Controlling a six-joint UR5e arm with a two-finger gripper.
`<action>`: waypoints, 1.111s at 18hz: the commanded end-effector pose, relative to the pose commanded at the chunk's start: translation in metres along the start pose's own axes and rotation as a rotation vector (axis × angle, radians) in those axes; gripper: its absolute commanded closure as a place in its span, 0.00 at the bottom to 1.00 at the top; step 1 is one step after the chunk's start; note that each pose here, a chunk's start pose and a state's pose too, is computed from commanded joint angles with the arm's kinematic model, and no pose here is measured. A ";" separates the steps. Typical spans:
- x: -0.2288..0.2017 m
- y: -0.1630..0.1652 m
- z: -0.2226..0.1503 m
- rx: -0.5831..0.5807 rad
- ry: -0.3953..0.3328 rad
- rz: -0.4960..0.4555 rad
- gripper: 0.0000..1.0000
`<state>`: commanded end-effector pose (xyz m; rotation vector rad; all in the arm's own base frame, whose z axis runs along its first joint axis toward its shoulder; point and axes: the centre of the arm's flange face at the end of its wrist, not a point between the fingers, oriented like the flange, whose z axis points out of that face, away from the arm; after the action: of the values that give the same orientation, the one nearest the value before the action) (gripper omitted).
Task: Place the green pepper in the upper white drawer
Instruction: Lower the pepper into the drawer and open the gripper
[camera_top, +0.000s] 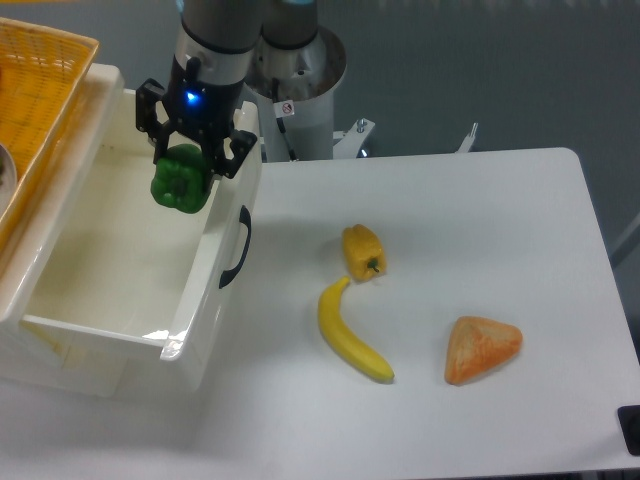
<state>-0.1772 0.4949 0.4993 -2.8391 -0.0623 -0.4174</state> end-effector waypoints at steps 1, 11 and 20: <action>0.001 -0.001 0.002 -0.003 0.004 0.002 0.61; 0.011 -0.014 0.037 -0.058 0.042 0.019 0.53; 0.013 -0.018 0.046 -0.067 0.049 0.034 0.21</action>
<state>-0.1538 0.5248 0.4657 -2.8895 0.0102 -0.4902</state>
